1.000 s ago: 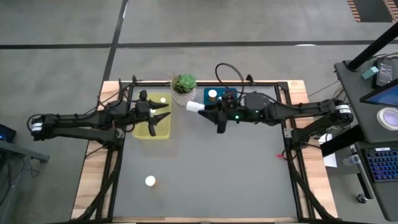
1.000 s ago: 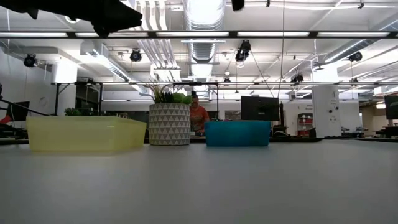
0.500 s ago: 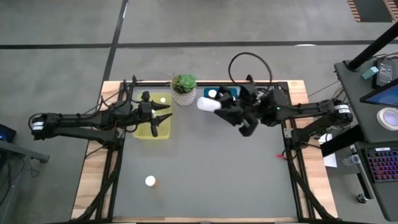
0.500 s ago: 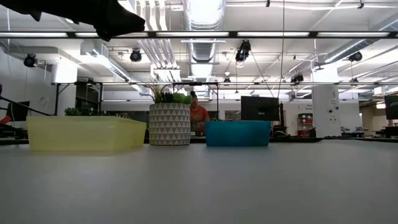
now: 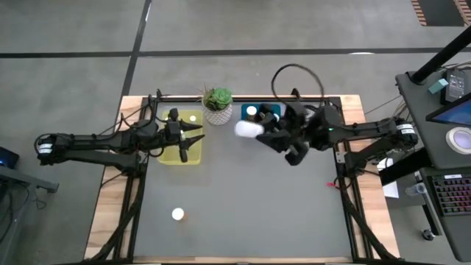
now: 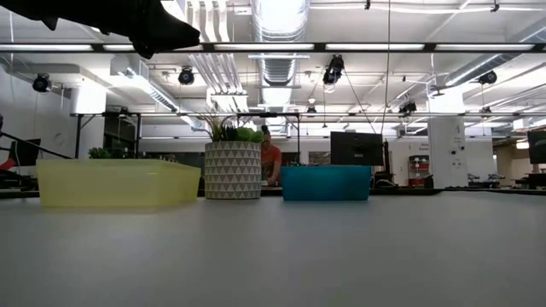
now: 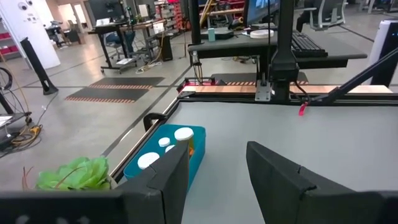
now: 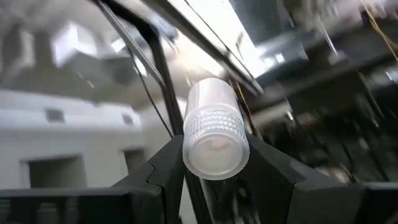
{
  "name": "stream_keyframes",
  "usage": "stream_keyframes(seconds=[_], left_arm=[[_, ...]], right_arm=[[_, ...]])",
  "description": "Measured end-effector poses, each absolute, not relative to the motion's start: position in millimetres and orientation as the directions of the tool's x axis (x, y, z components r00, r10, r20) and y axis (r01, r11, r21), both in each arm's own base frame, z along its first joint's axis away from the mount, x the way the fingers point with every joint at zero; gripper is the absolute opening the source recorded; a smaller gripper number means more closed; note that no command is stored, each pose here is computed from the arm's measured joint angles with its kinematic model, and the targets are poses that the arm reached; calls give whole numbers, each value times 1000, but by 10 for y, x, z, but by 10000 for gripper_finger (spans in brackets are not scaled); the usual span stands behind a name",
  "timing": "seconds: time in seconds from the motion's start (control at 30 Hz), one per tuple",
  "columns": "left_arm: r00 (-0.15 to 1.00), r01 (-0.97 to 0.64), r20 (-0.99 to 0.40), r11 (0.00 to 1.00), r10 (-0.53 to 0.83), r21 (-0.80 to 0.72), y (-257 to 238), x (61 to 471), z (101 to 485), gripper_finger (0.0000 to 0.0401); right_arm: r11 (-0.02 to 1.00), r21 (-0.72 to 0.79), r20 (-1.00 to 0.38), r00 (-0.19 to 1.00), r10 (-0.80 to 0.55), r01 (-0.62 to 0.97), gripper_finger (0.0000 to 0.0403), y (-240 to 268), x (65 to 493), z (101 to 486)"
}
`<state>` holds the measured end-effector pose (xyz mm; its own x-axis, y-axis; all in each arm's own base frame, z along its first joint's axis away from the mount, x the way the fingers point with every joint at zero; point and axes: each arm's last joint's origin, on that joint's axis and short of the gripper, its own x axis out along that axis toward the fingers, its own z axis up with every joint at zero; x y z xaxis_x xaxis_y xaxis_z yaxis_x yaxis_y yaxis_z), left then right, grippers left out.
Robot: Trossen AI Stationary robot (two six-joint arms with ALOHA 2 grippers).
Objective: Pick and place medicine bottles into bin by pill shape (circle, oval)
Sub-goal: Put the white tablet bottle into the yellow bin
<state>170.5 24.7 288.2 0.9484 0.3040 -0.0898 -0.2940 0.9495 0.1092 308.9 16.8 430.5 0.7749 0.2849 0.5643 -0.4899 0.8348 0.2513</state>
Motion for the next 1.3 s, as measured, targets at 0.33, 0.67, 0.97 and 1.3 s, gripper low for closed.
stream_keyframes(seconds=[0.33, 0.67, 0.97, 1.3], left_arm=[[950, -297, -75, 950, 305, 99, 229, 1536, 2938, 144], [949, -297, -92, 952, 303, 76, 230, 1552, 2918, 144], [944, -284, -157, 957, 290, 57, 239, 1670, 2825, 144], [924, -144, -356, 989, 141, 18, 200, 1705, 2610, 145]], right_arm=[[891, 455, -21, 1000, 17, -6, 137, -78, 3335, 3813], [889, 393, -523, 852, 6, 235, 137, -204, 3676, 3334], [940, 234, -753, 657, 14, 248, 137, -272, 4142, 3069], [982, 125, -778, 628, 6, 145, 137, -307, 4543, 3105]])
